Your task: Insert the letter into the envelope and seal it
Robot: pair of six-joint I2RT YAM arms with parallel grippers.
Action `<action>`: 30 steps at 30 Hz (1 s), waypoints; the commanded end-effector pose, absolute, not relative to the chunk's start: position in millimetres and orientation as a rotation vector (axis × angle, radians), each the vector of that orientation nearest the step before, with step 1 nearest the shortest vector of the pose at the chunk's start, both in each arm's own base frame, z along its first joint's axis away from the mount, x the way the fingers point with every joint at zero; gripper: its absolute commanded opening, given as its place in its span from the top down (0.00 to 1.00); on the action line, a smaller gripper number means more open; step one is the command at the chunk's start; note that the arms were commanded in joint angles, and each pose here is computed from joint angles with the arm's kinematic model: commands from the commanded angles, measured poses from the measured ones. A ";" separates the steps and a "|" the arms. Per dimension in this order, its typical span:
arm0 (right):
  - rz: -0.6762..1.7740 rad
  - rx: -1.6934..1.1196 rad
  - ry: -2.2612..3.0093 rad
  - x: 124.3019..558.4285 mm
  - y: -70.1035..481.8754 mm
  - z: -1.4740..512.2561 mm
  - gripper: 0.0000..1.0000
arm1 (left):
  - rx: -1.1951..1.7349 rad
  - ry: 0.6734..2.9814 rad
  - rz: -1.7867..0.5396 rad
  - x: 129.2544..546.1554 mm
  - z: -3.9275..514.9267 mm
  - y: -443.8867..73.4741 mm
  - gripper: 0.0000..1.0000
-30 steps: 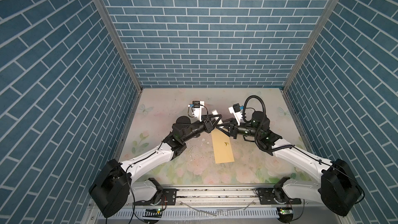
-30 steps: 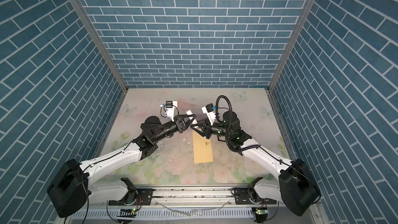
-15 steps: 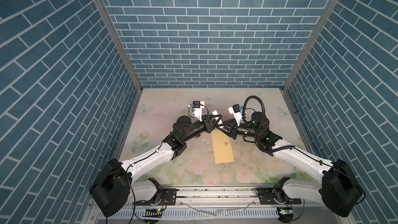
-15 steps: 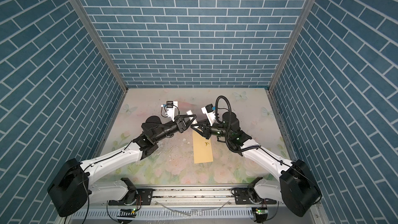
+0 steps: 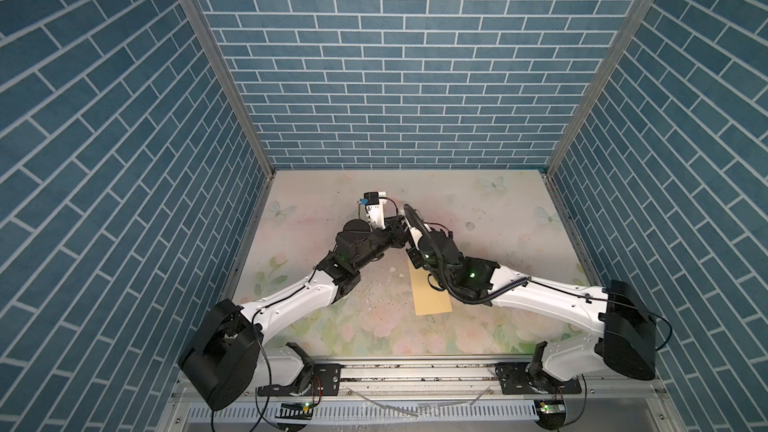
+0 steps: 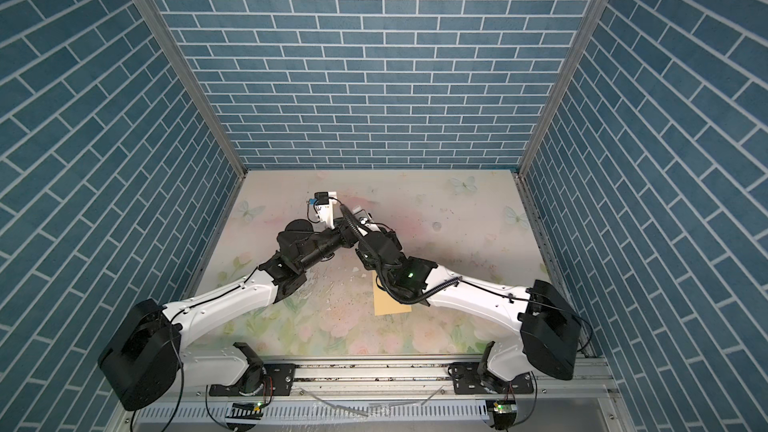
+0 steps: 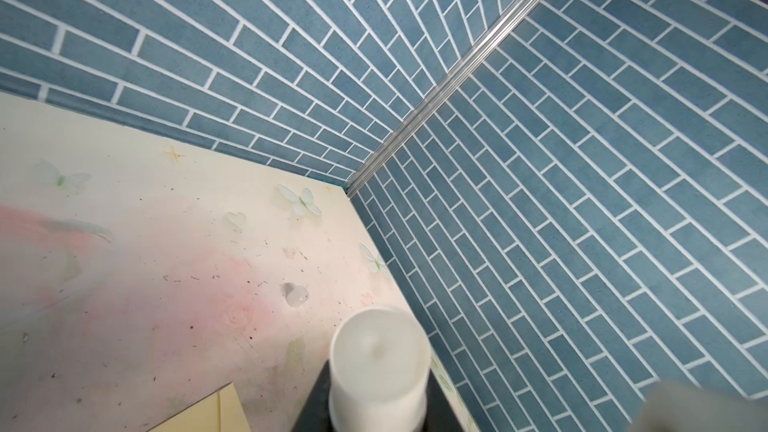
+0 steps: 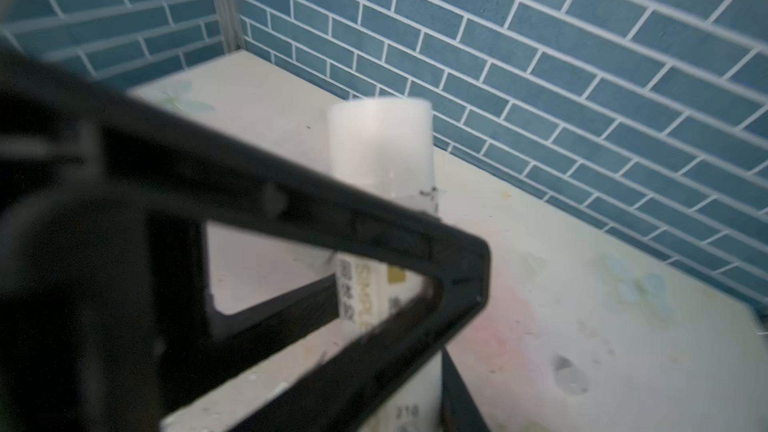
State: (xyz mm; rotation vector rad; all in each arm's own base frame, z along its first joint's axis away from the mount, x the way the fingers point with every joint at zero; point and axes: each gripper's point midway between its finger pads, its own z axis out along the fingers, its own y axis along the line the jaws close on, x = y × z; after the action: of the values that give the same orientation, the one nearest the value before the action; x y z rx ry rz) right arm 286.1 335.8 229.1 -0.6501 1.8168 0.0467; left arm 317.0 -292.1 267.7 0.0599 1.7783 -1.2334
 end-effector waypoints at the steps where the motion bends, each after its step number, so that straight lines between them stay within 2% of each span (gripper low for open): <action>1: -0.179 -0.529 1.770 309.7 304.6 251.7 1.00 | 0.164 1.755 -1.320 297.1 281.1 -310.1 1.00; 2: -0.112 -0.548 1.774 305.8 308.7 251.8 0.95 | 0.163 1.754 -1.318 297.6 281.2 -309.7 1.00; 4: 0.068 -0.624 1.784 293.6 318.8 250.2 0.76 | 0.165 1.750 -1.319 297.4 282.1 -309.6 1.00; 6: 0.330 -0.693 1.813 278.2 325.0 249.1 0.48 | 0.168 1.747 -1.323 296.5 283.5 -309.6 1.00; 8: 0.608 -0.732 1.845 264.1 326.4 248.8 0.33 | 0.173 1.741 -1.329 295.5 286.1 -310.0 1.00; 9: 0.721 -0.736 1.857 258.9 323.4 247.7 0.30 | 0.174 1.738 -1.332 295.0 287.5 -309.9 1.00; 12: 0.935 -0.779 1.840 239.3 316.8 249.6 0.30 | 0.183 1.728 -1.340 293.0 291.9 -309.8 1.00; 18: 1.116 -0.794 1.816 225.9 307.2 255.3 0.37 | 0.185 1.718 -1.348 291.6 296.8 -309.4 1.00; 25: 1.146 -0.781 1.819 231.5 307.9 254.0 0.54 | 0.185 1.714 -1.353 290.6 299.6 -309.1 1.00; 30: 1.173 -0.782 1.817 233.0 312.1 253.8 0.58 | 0.183 1.714 -1.356 291.4 299.8 -309.5 1.00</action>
State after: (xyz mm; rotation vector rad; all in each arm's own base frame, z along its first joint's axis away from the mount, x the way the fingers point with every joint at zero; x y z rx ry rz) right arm 236.8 307.3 255.1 -0.7738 1.8262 1.1080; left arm 293.1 -310.7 280.1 0.1697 1.7677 -1.3350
